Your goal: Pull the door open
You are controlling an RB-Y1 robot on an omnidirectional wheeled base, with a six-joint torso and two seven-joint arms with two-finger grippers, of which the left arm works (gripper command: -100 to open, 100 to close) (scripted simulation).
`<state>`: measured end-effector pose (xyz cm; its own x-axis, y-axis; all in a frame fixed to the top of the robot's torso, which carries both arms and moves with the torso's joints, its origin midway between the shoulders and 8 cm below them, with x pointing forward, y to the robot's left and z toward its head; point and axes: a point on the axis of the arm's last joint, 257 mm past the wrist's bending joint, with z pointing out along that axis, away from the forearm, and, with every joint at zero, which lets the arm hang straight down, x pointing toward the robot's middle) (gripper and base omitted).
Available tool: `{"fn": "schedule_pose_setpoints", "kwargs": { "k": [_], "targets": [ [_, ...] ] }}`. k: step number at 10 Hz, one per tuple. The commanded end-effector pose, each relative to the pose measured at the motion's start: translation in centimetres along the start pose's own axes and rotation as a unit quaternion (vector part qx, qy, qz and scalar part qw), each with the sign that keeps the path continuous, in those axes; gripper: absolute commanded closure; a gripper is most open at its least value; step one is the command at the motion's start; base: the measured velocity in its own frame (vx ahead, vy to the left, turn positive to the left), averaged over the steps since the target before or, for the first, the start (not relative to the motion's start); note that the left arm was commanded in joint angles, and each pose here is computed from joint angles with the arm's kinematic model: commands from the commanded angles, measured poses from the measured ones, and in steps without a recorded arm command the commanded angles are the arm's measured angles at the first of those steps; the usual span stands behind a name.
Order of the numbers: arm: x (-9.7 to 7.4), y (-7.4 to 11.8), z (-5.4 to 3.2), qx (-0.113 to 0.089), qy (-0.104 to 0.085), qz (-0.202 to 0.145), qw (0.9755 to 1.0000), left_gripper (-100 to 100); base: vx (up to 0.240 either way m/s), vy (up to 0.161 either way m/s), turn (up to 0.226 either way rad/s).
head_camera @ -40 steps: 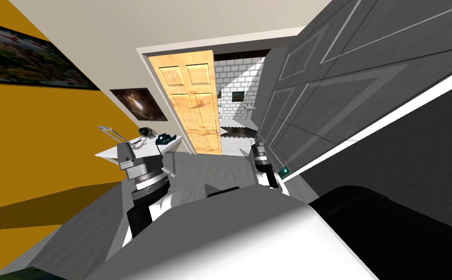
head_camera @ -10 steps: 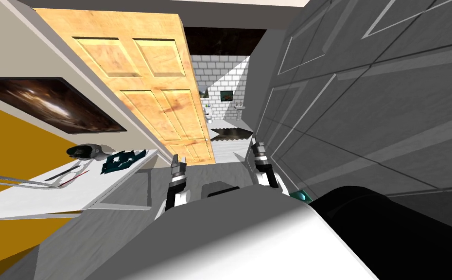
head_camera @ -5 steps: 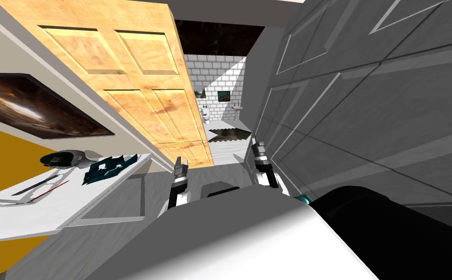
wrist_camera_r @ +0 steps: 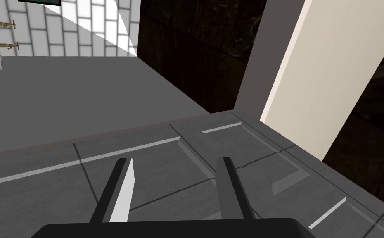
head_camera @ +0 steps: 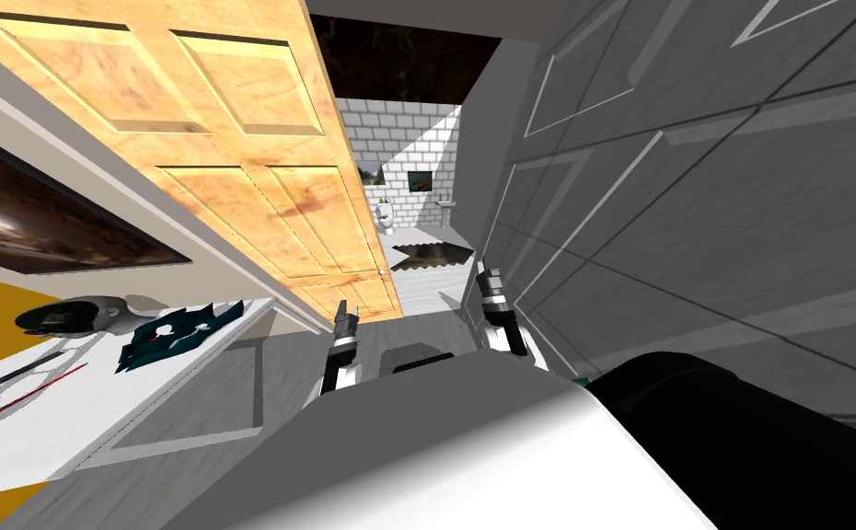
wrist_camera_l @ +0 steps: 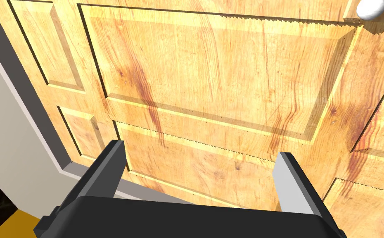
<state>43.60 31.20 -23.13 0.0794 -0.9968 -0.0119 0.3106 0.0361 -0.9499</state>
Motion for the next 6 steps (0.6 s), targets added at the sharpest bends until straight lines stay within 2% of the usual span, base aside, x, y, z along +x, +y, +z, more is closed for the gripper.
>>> {"fn": "schedule_pose_setpoints", "kwargs": {
  "k": [1, 6],
  "targets": [
    [-0.2, 1.3, -0.48, -0.012, 0.001, -0.001, 0.9999, -100, 0.093, -0.014, -0.075],
    [-0.8, 5.3, -1.76, -0.052, 0.003, -0.004, 0.9986, -100, 0.102, -0.002, -0.071]
  ]
}}
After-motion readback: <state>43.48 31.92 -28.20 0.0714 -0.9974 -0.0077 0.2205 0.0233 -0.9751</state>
